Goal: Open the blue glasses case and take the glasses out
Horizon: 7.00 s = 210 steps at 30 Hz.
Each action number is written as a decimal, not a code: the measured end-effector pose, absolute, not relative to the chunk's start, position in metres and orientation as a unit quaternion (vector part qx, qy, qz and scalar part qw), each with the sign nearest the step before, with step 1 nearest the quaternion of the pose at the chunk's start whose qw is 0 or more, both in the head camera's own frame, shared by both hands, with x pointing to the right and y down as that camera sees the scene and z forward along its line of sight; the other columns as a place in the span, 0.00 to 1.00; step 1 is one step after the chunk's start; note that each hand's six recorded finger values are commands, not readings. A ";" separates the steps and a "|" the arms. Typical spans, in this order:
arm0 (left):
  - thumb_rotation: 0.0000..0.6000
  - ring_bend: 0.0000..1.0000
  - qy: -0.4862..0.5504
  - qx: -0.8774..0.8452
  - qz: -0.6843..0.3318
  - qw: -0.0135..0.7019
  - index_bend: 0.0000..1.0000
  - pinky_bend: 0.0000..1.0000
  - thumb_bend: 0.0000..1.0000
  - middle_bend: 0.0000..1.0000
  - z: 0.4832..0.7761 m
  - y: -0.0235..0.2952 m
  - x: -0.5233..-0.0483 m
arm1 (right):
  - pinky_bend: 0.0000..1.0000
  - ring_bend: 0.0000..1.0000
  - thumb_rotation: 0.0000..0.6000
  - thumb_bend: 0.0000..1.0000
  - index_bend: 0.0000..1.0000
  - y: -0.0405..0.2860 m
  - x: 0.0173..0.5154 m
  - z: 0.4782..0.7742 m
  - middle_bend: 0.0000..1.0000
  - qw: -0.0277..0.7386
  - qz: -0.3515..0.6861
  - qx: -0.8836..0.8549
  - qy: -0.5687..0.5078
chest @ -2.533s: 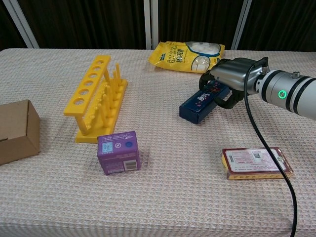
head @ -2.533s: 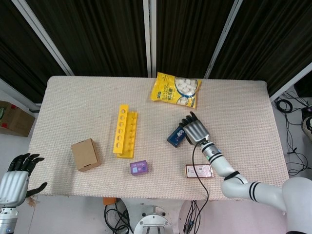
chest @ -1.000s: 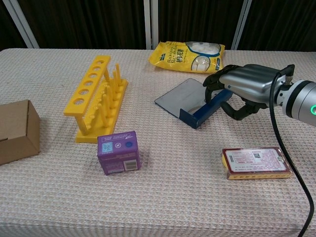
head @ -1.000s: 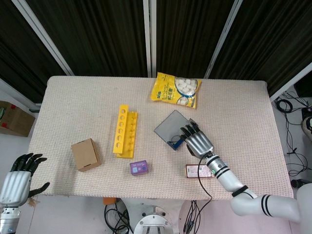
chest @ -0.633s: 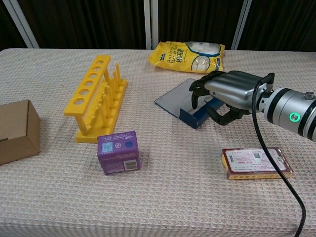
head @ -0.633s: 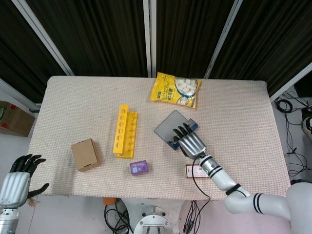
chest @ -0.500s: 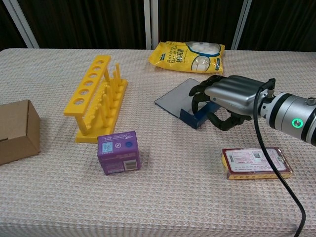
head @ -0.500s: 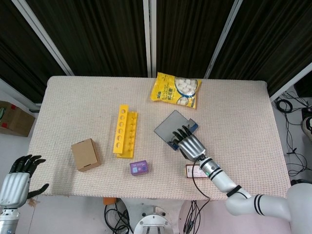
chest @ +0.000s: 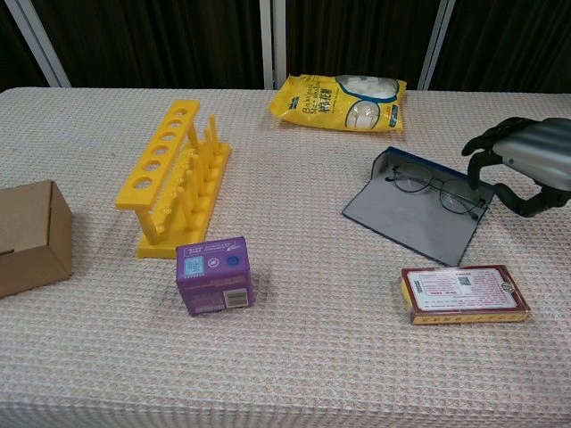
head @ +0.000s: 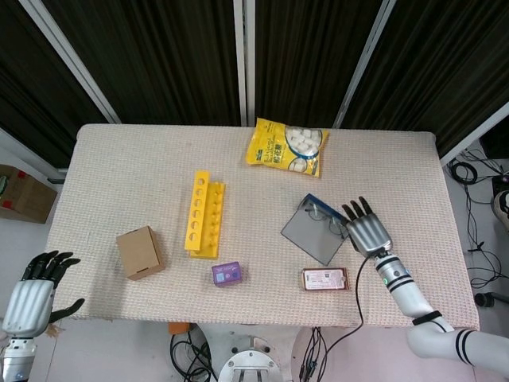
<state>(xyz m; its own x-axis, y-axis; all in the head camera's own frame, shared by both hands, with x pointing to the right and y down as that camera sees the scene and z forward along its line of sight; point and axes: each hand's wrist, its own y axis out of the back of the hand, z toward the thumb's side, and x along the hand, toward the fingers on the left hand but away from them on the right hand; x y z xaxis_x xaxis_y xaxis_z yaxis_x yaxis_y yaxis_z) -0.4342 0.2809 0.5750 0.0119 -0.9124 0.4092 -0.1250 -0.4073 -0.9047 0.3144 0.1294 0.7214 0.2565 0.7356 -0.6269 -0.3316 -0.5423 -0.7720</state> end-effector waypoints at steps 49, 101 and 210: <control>1.00 0.12 0.424 -0.610 -0.577 0.339 0.28 0.14 0.09 0.20 0.572 0.292 -0.444 | 0.00 0.04 1.00 0.34 0.37 0.087 0.233 0.750 0.17 0.368 0.555 -0.718 -0.203; 1.00 0.12 0.415 -0.616 -0.581 0.333 0.27 0.14 0.09 0.20 0.582 0.288 -0.443 | 0.00 0.05 1.00 0.47 0.55 0.065 0.214 0.753 0.24 0.481 0.486 -0.644 -0.342; 1.00 0.12 0.416 -0.610 -0.592 0.323 0.27 0.14 0.09 0.20 0.580 0.296 -0.450 | 0.00 0.05 1.00 0.37 0.18 0.145 0.080 0.742 0.19 0.488 0.382 -0.768 -0.162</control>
